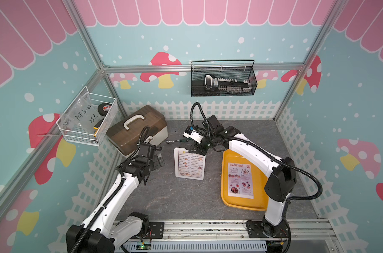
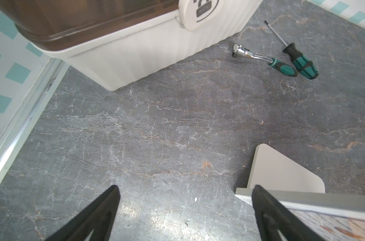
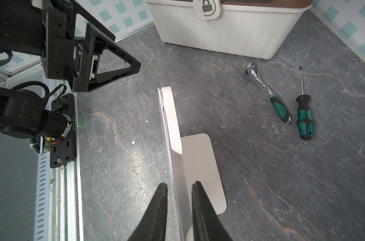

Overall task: Replace the menus in the menu holders
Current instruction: Adjust the menu holder at the center of the board.

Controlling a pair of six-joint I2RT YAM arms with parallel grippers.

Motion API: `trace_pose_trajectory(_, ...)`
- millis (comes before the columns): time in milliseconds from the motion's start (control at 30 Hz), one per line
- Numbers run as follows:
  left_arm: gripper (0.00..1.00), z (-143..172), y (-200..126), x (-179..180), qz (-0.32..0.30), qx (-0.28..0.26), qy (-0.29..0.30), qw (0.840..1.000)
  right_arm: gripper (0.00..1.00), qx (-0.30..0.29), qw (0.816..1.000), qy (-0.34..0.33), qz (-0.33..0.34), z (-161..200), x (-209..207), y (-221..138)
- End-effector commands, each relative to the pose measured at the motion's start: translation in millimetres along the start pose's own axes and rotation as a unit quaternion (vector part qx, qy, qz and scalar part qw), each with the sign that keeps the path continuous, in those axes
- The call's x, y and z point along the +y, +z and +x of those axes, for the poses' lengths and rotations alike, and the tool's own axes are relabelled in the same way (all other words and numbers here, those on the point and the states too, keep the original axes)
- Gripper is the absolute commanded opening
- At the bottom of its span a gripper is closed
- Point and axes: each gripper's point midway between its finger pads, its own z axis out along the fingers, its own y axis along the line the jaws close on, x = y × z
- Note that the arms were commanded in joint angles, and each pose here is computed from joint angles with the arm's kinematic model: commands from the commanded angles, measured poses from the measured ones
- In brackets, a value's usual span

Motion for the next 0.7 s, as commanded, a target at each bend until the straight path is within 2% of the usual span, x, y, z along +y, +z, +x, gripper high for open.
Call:
trace_pose_trajectory(0,1.0,-12.7,-9.6,2.4,-0.005,-0.017,-0.002,1.0,0.22,0.006,1.0,-0.011,-0.02,-0.3,7.9,4.7)
trace_pose_trajectory(233,1.0,-17.2,-13.2,3.4,-0.006,-0.023,0.004,1.0,0.12,0.002,1.0,-0.011,-0.024,-4.3,11.0,3.8)
trace_pose_trajectory(400,0.99,-11.5,-8.9,-1.6,0.004,-0.009,0.009,1.0,0.06,-0.02,0.999,-0.012,-0.03,-19.9,16.1,-6.2)
trace_pose_trajectory(667,1.0,-13.0,-9.1,-5.2,0.012,-0.01,0.012,1.0,0.01,-0.041,0.999,-0.01,-0.031,-37.3,18.3,-16.1)
